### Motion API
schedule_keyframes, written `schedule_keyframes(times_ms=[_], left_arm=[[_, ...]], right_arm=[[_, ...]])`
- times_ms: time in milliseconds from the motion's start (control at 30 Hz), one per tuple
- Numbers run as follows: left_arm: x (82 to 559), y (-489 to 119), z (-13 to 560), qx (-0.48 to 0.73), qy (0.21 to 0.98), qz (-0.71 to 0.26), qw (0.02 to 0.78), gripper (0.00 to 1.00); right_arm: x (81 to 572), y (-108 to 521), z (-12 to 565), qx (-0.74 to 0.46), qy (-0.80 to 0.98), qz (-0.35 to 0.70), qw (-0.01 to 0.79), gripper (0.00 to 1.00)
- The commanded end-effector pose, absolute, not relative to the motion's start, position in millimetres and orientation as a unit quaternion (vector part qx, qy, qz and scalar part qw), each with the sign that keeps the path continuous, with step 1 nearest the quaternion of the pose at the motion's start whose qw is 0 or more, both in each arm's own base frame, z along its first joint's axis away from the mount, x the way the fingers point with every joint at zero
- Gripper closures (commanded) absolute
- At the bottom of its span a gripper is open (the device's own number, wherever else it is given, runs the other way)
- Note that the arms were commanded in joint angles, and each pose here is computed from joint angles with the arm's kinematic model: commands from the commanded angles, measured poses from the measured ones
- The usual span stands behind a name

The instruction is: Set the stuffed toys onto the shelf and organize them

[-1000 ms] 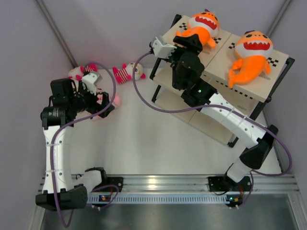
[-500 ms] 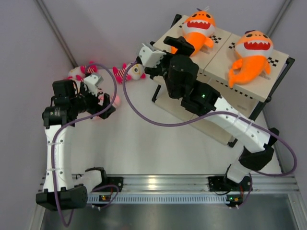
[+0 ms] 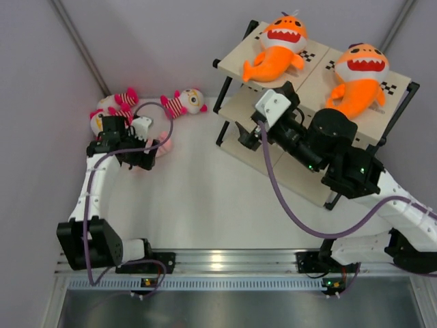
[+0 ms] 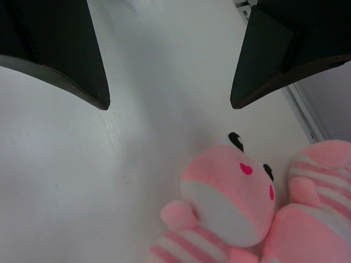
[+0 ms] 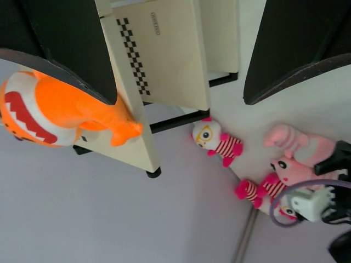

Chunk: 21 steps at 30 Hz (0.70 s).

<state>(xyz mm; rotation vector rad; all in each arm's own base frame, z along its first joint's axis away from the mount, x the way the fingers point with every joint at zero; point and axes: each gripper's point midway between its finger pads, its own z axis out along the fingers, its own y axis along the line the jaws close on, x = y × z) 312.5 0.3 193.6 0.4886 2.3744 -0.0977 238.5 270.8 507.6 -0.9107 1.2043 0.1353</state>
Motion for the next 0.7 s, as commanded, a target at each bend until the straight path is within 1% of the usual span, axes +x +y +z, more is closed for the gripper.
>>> schedule_keyframes(times_ms=[0,33,67,233,267,367,400,467,533,567,600,667], left_arm=[[356.7,46.8,175.2,0.188,0.91,0.088,0.357,0.02],[368.0,49.7,155.3,0.202,0.916,0.092,0.334,0.02],[373.6,52.7,147.0,0.209,0.917,0.099,0.324,0.02],[401.5,73.9,97.0,0.243,0.914,0.197,0.26,0.02],[406.8,74.1,80.1,0.248,0.916,0.202,0.243,0.04],[412.6,69.8,66.6,0.252,0.918,0.201,0.229,0.13],[412.9,67.5,62.6,0.25,0.921,0.193,0.229,0.28],[410.3,64.0,62.3,0.249,0.922,0.185,0.232,0.51],[407.7,56.1,75.0,0.256,0.917,0.167,0.256,0.86],[401.5,52.1,74.0,0.261,0.917,0.158,0.258,1.0],[399.6,50.1,91.3,0.262,0.91,0.157,0.28,1.0],[388.7,37.6,98.9,0.28,0.903,0.129,0.298,1.0]], right_arm=[[213.5,279.8,510.2,-0.39,0.528,0.156,0.738,0.01],[211.3,274.7,511.1,-0.382,0.528,0.16,0.741,0.01],[212.7,276.6,500.8,-0.386,0.534,0.157,0.735,0.01],[213.8,281.1,478.7,-0.39,0.554,0.163,0.718,0.01],[213.9,283.4,472.8,-0.393,0.557,0.165,0.713,0.01],[212.9,291.0,460.1,-0.398,0.565,0.176,0.701,0.01],[212.6,292.2,458.1,-0.395,0.568,0.181,0.699,0.0],[211.3,296.1,450.7,-0.398,0.572,0.189,0.692,0.0],[208.5,298.1,446.6,-0.399,0.573,0.198,0.688,0.01],[208.2,299.8,441.3,-0.402,0.576,0.199,0.683,0.0],[208.3,300.5,438.4,-0.402,0.578,0.2,0.681,0.01],[208.4,302.4,430.0,-0.405,0.584,0.2,0.674,0.01]])
